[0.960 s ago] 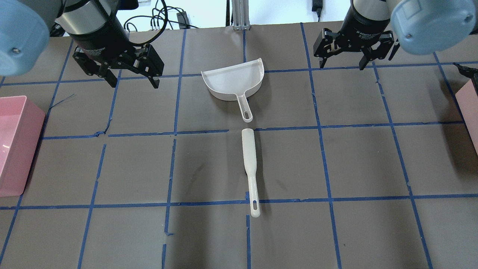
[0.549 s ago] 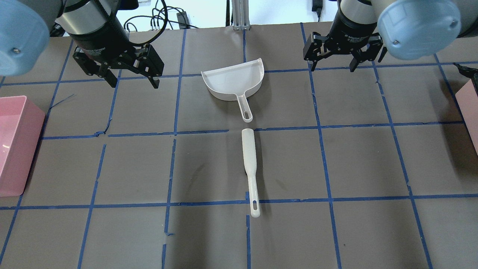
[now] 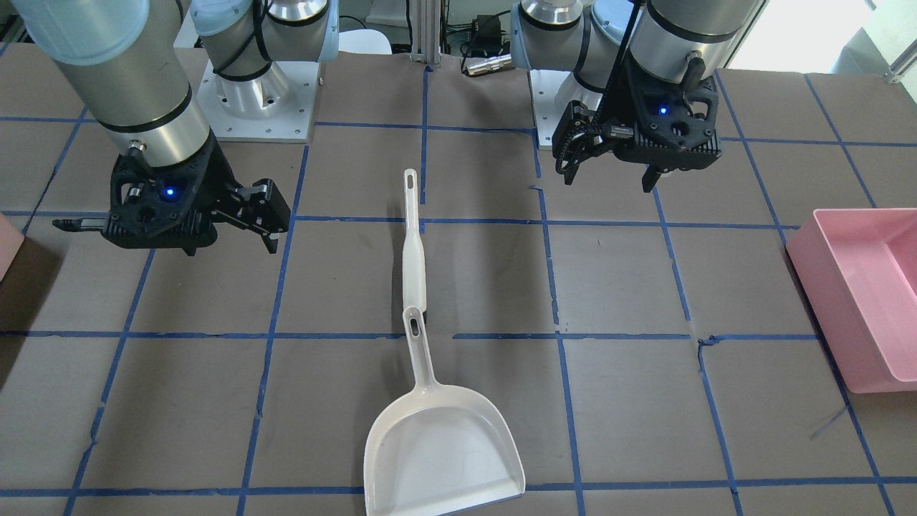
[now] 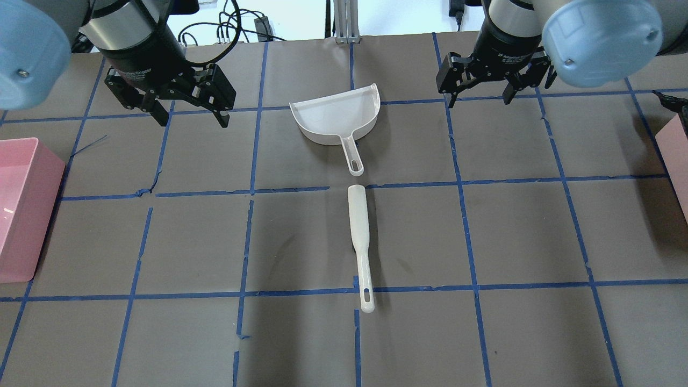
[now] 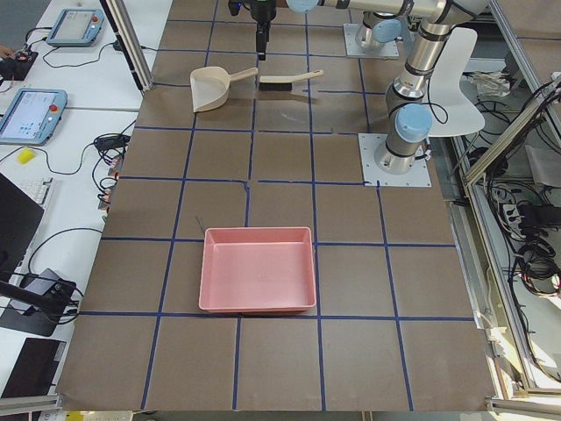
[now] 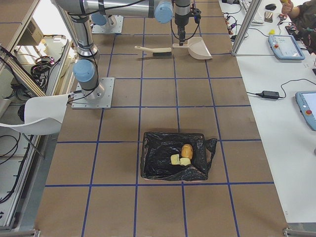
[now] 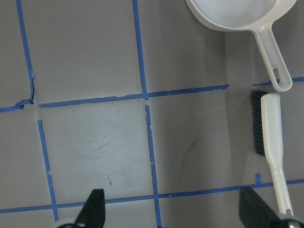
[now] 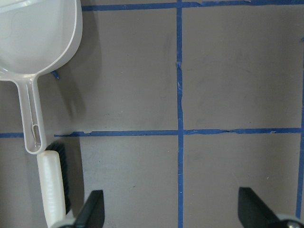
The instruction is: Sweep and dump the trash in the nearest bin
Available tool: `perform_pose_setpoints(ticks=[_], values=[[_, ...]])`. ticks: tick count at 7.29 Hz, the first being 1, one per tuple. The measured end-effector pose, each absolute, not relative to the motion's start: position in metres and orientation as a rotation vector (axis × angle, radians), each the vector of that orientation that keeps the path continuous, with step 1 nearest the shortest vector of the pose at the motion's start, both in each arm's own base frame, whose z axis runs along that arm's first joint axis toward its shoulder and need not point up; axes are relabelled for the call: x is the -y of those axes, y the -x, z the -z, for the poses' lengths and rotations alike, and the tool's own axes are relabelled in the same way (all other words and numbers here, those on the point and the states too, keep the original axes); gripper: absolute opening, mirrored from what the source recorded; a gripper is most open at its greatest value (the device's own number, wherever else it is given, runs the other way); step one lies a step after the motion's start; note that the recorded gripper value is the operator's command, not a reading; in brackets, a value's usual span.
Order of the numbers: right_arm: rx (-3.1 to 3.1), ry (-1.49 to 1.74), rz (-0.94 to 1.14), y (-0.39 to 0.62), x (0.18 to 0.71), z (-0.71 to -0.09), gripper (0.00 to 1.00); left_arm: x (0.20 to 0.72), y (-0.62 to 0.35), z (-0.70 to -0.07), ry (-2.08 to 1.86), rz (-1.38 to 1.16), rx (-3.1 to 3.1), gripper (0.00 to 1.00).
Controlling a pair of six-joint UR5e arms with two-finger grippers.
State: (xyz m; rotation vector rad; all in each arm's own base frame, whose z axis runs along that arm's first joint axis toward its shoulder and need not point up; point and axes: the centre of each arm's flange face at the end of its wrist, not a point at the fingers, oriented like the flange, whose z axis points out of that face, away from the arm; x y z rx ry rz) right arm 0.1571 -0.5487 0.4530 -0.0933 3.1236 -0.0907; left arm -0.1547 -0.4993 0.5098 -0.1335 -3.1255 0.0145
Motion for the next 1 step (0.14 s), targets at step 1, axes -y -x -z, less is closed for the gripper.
perform_pose_setpoints(ticks=[1], values=[[-3.124,0.144,0.077,-0.1570,0.5478,-0.4487,1.00,0.4991,0.1549,-0.5100,0.134,-0.015,3.125,1.00]])
